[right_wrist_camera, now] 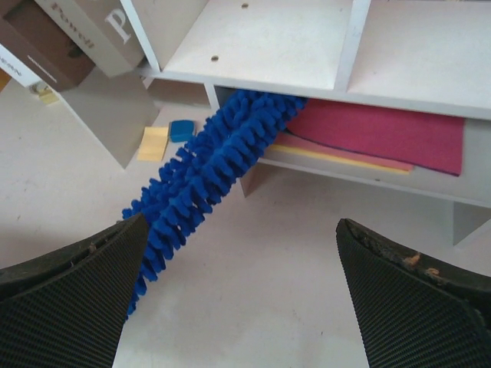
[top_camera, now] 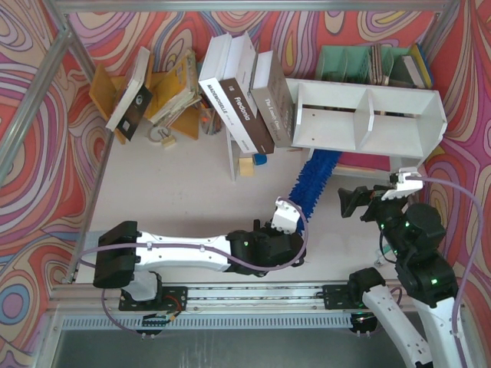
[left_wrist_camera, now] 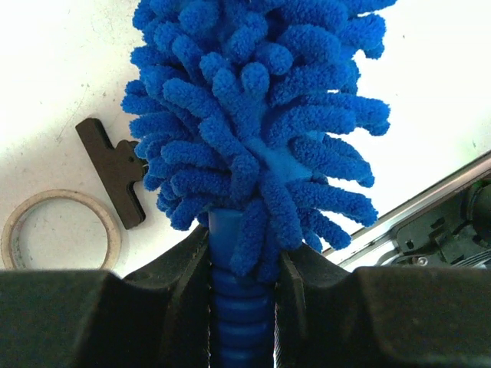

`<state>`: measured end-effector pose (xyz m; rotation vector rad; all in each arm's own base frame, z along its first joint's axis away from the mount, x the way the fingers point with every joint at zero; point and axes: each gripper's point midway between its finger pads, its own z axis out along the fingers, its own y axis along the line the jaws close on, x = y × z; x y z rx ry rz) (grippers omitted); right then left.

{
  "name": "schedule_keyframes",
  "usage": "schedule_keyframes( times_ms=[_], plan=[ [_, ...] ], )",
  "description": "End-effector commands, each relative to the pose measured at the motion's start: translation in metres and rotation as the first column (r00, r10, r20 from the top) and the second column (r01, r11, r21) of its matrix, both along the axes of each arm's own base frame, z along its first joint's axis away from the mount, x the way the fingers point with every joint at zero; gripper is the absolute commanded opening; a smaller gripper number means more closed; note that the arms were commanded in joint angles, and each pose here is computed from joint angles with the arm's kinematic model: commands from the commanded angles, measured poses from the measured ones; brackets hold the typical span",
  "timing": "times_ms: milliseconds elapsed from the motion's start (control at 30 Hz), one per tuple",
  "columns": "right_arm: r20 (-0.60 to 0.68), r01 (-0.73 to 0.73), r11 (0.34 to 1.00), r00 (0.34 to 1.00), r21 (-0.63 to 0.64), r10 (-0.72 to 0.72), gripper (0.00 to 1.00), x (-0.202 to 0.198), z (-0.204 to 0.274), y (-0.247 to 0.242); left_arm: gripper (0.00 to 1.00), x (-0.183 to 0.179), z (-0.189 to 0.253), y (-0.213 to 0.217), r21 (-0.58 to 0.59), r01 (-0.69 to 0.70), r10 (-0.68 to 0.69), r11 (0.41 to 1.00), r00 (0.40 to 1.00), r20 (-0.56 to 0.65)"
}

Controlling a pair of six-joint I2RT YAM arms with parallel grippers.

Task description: Dust the bookshelf with a duster

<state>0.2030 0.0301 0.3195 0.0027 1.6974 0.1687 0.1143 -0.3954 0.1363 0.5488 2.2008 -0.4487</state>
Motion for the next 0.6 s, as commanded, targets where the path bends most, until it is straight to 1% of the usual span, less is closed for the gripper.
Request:
schedule_keyframes(
  times_ms=[0, 100, 200, 300, 400, 567],
  plan=[
    [0.077, -0.038, 0.999, 0.996, 0.026, 0.035, 0.99, 0.001, 0.002, 0.008, 0.00, 0.009, 0.026, -0.017, -0.070, -0.027, 0.030, 0.997, 0.999, 0.038],
    [0.106, -0.057, 0.998, 0.993, 0.027, 0.054, 0.99, -0.004, 0.005, 0.010, 0.00, 0.012, 0.040, -0.022, -0.109, -0.023, 0.030, 0.994, 0.998, 0.059],
    [0.109, -0.031, 0.999, 0.994, 0.029, 0.028, 0.99, -0.005, 0.006, 0.005, 0.00, 0.014, 0.044, -0.024, -0.109, -0.022, 0.029, 0.994, 0.998, 0.064],
    [0.106, -0.033, 0.999, 0.994, 0.029, 0.030, 0.99, -0.005, 0.005, 0.005, 0.00, 0.015, 0.028, -0.019, -0.086, -0.046, 0.049, 0.995, 0.998, 0.036],
    [0.105, -0.032, 0.999, 0.994, 0.030, 0.029, 0.99, -0.005, 0.005, 0.005, 0.00, 0.015, 0.008, -0.004, -0.063, -0.092, 0.093, 0.994, 0.996, 0.004],
    [0.105, -0.032, 0.999, 0.994, 0.028, 0.028, 0.99, -0.004, 0.005, 0.005, 0.00, 0.013, -0.005, 0.014, -0.099, -0.161, 0.159, 0.982, 0.987, -0.037]
  ],
)
